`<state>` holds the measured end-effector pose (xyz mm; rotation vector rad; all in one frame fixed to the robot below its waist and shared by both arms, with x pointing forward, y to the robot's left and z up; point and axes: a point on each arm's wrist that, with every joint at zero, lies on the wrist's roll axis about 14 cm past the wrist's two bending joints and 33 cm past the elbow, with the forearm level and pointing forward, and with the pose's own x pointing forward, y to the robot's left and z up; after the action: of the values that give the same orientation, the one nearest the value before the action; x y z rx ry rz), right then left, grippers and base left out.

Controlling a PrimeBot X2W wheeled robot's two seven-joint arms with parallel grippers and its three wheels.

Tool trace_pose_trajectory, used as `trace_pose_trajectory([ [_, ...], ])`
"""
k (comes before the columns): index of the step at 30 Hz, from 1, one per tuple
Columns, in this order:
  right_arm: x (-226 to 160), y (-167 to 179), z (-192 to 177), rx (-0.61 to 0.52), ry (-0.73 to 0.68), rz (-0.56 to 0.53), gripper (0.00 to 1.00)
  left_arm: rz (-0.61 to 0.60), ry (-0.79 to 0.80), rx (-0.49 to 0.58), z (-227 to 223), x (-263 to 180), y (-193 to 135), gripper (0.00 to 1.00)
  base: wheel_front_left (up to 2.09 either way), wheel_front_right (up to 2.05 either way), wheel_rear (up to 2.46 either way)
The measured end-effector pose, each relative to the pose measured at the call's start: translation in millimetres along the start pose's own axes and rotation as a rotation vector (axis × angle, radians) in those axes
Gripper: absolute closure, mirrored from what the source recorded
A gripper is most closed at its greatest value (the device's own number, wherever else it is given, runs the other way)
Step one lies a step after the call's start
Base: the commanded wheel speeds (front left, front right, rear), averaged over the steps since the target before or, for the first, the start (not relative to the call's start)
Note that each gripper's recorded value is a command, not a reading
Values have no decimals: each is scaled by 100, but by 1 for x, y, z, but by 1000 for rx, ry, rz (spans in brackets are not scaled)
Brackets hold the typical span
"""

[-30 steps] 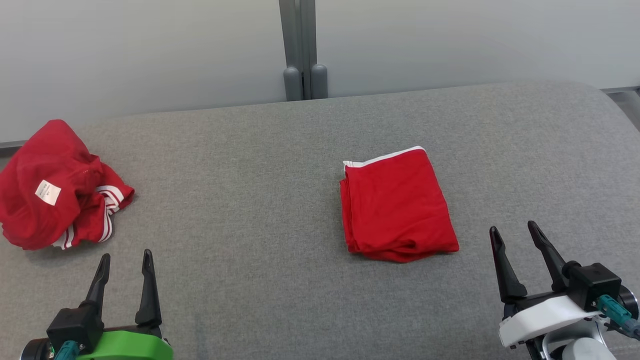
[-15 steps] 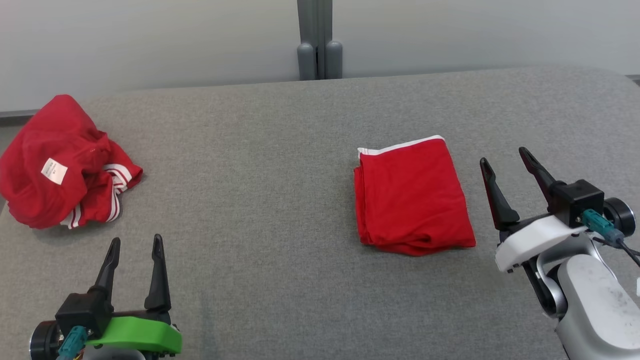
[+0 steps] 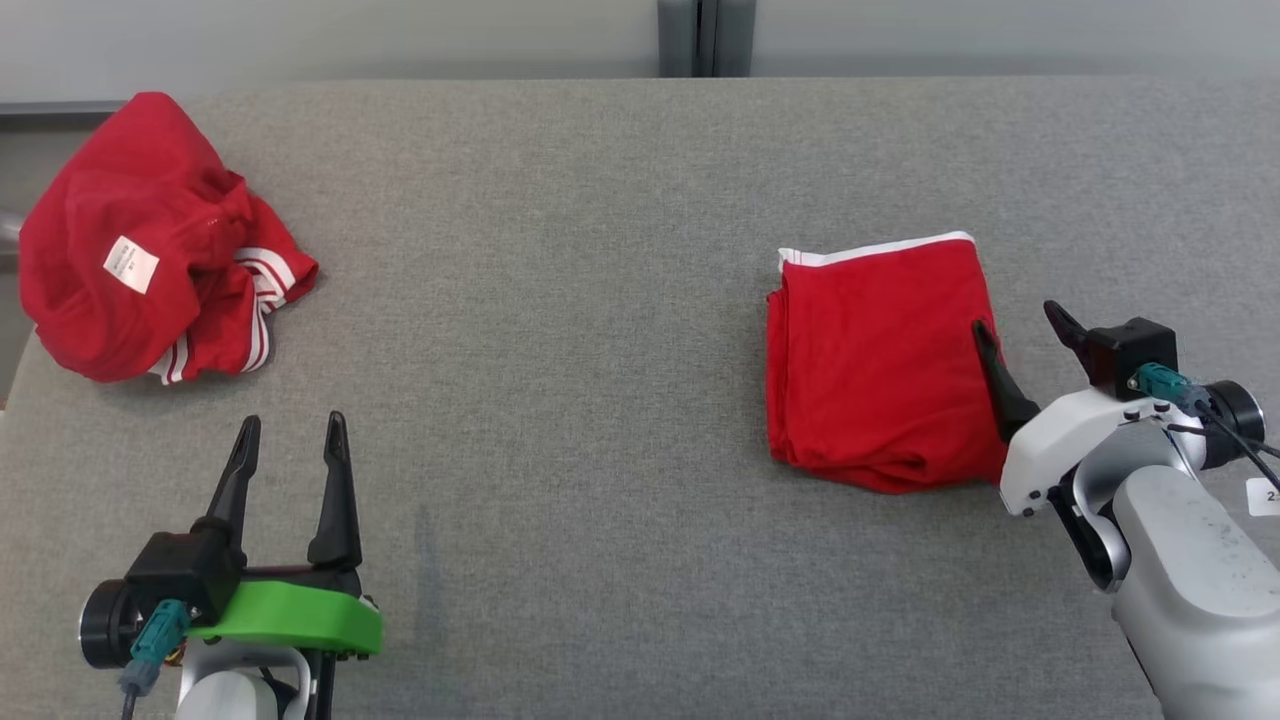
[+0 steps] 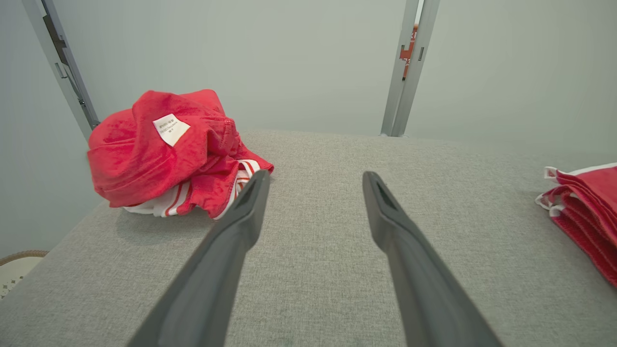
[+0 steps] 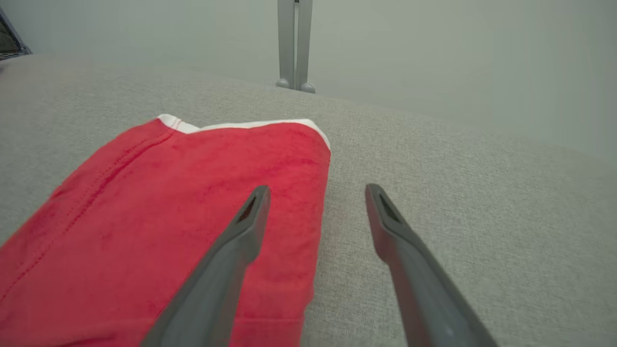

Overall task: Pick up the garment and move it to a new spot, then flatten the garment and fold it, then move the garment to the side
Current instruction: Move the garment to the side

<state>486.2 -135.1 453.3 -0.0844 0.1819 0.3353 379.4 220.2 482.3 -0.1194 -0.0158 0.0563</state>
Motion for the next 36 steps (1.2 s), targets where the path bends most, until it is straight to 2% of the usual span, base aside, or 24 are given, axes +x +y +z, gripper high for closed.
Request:
trace_pose_trajectory([
  [12,17,10,-68,100,208,4,0,17,34,2,-13,11,4,0,0,0,0],
  [13,18,13,-70,116,214,5,26,17,36,1,-13,12,4,0,0,0,0],
  [14,19,16,-72,134,219,6,100,17,38,0,-14,12,4,0,0,0,0],
  [21,22,15,-66,122,211,20,100,16,38,-9,-15,13,2,0,0,0,0],
  [26,32,7,-40,22,163,54,100,-4,26,-17,-12,19,-5,0,0,0,0],
  [27,43,3,-23,-29,137,74,100,-19,24,-16,-13,24,-10,0,0,0,0],
  [32,62,-32,0,-164,114,69,100,-68,19,-7,-17,46,-25,0,0,0,0],
  [36,66,-82,1,-226,138,5,100,-109,20,12,-24,68,-34,0,0,0,0],
])
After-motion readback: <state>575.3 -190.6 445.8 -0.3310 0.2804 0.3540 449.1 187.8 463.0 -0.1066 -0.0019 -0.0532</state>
